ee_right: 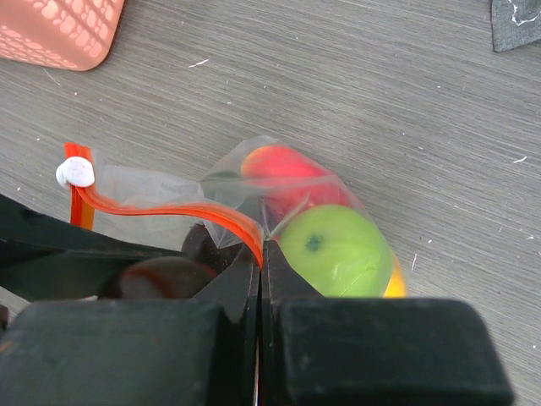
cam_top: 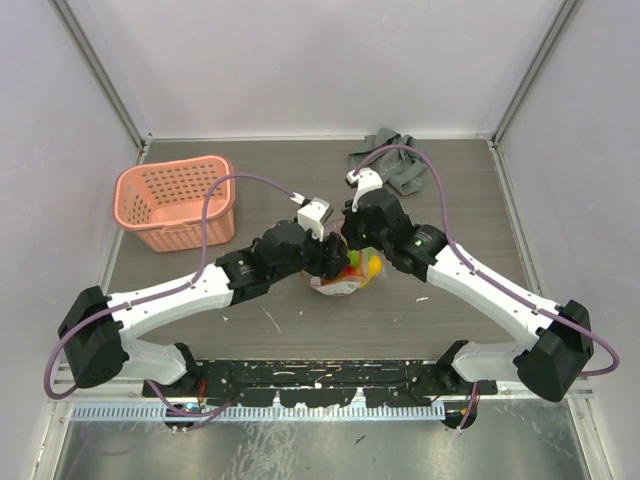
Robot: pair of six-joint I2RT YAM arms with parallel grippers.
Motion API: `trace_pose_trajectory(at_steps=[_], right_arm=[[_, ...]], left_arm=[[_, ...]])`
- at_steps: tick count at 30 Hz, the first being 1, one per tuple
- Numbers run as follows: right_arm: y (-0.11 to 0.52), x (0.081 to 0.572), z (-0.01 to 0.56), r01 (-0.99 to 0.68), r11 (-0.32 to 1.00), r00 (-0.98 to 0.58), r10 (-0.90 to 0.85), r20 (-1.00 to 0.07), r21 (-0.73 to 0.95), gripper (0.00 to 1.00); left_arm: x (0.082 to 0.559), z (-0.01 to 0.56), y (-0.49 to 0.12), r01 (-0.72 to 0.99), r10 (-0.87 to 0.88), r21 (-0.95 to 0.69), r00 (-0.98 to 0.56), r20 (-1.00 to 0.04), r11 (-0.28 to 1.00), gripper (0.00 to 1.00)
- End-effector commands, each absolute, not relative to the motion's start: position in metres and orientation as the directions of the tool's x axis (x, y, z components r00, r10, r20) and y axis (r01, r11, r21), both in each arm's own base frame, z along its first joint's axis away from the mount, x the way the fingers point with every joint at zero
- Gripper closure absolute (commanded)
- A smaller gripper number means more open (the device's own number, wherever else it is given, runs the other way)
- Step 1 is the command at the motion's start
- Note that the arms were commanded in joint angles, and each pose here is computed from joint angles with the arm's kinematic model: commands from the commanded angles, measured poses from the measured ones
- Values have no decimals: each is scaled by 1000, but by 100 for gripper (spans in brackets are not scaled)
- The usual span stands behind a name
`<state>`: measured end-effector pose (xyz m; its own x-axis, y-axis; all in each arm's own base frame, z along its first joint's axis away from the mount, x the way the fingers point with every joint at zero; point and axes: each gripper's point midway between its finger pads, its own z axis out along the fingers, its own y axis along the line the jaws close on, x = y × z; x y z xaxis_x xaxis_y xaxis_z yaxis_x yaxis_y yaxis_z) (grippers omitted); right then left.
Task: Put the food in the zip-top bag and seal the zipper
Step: Place the fake fruit in the zipper food storage bag.
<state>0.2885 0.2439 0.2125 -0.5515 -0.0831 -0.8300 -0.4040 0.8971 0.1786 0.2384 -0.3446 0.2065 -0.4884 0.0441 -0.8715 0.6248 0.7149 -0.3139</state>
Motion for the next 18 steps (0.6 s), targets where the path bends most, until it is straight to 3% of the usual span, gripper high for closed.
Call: trace_pose_trajectory(at_steps=[1, 11, 18], right_arm=[[253, 293, 241, -416, 880, -493, -7, -870, 229, 97], [253, 295, 234, -413, 883, -500, -15, -866, 224, 97], [253, 295, 231, -411, 884, -503, -16, -864, 223, 97]], left_arm=[[236, 222, -359, 632, -12, -341, -465, -885, 696, 37], [228, 227, -355, 620, -2, -361, -502, -865, 697, 14], [221, 249, -331, 587, -10, -352, -506, -863, 729, 9]])
